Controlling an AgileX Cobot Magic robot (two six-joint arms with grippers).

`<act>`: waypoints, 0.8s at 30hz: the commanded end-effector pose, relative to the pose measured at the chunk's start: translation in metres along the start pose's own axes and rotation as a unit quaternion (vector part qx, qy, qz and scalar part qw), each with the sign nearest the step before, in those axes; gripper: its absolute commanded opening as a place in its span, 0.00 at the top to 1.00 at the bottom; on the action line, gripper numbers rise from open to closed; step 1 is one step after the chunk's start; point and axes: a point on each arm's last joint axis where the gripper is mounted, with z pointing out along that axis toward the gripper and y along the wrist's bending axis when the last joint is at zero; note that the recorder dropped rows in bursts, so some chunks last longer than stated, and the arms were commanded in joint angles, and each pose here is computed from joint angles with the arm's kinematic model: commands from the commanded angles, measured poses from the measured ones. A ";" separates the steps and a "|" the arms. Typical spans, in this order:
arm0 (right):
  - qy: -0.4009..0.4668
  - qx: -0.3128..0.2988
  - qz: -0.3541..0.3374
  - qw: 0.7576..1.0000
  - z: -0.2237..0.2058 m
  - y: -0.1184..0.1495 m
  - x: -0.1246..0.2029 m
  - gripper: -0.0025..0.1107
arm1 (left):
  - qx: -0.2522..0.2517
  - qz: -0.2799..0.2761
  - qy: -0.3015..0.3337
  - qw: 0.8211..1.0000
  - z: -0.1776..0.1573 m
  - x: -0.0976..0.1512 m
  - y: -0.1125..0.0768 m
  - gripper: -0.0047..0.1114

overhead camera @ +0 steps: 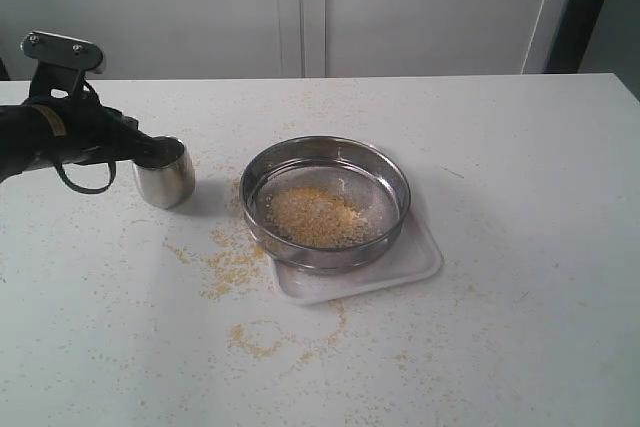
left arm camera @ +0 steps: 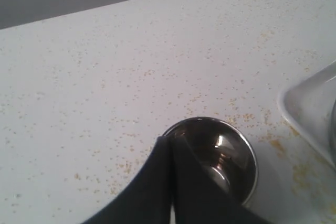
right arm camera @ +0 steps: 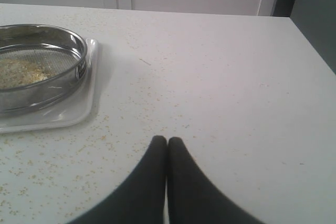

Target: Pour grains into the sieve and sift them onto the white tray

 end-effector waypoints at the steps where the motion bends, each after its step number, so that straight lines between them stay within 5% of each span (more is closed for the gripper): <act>1: -0.004 0.001 -0.003 1.000 0.000 0.000 0.001 0.98 | -0.009 -0.021 0.023 0.999 -0.009 -0.001 0.002 0.96; 24: -0.004 0.001 -0.003 1.000 0.000 0.000 0.001 0.98 | -0.059 -0.107 0.249 0.961 -0.068 0.012 0.005 0.96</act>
